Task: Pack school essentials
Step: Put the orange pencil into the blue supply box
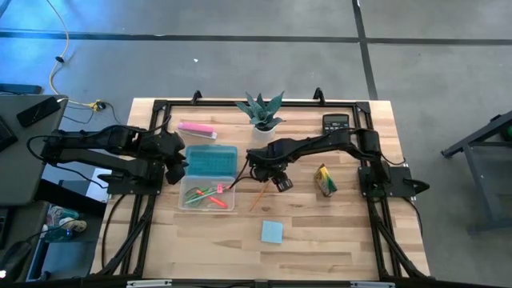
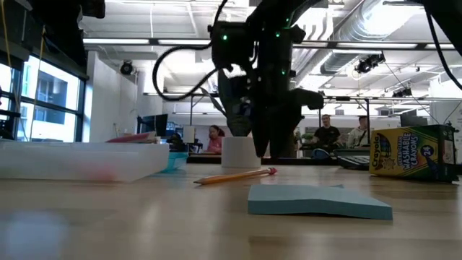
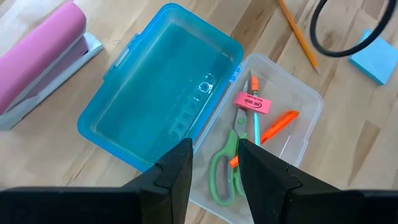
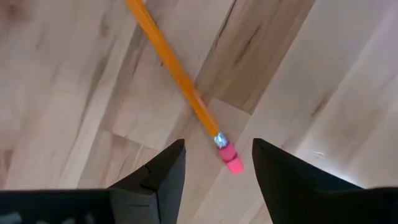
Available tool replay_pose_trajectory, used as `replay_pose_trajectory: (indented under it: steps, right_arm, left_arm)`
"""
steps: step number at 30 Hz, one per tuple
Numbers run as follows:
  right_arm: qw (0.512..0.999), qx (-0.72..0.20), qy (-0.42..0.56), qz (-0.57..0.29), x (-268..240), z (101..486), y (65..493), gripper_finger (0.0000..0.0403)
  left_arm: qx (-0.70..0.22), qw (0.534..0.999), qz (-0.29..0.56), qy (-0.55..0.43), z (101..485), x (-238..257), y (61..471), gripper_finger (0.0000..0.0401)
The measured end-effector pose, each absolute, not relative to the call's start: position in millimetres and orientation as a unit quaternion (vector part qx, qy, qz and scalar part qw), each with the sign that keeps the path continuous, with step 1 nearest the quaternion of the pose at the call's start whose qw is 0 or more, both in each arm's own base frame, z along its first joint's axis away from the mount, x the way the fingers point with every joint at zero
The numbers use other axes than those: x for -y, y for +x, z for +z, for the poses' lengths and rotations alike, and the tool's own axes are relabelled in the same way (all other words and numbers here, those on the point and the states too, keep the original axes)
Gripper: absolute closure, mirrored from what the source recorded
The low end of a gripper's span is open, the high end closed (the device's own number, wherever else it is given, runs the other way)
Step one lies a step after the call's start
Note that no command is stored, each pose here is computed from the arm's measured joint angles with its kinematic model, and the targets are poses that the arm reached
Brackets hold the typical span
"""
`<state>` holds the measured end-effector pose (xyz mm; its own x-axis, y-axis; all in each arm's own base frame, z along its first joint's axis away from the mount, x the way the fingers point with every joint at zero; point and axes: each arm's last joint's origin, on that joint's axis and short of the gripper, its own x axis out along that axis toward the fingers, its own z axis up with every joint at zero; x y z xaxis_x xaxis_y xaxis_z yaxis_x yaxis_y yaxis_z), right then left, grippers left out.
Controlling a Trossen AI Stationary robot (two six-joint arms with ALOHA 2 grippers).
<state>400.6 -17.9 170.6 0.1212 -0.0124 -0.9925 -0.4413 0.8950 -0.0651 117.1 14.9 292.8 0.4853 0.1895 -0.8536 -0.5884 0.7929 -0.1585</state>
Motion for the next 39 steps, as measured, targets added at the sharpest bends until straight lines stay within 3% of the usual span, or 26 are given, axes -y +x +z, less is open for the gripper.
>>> replay_pose_trajectory:
  steps: [16, 32, 39]
  right_arm:
    - [0.698, -0.68, -0.169, 0.147, 19.5, 134.6, 406.8, 0.0233]
    - [0.687, -0.69, -0.16, 0.161, 16.3, 132.0, 403.6, 0.0391]
    - [0.681, -0.693, -0.167, 0.168, 8.1, 132.0, 402.6, 0.0392]
  left_arm:
    - [-0.451, 0.833, 0.233, -0.219, 292.8, -14.9, 117.2, 0.0284]
    - [-0.455, 0.838, 0.225, -0.199, 292.8, -15.1, 117.1, 0.0284]
    - [-0.456, 0.839, 0.224, -0.195, 292.8, -15.2, 117.1, 0.0284]
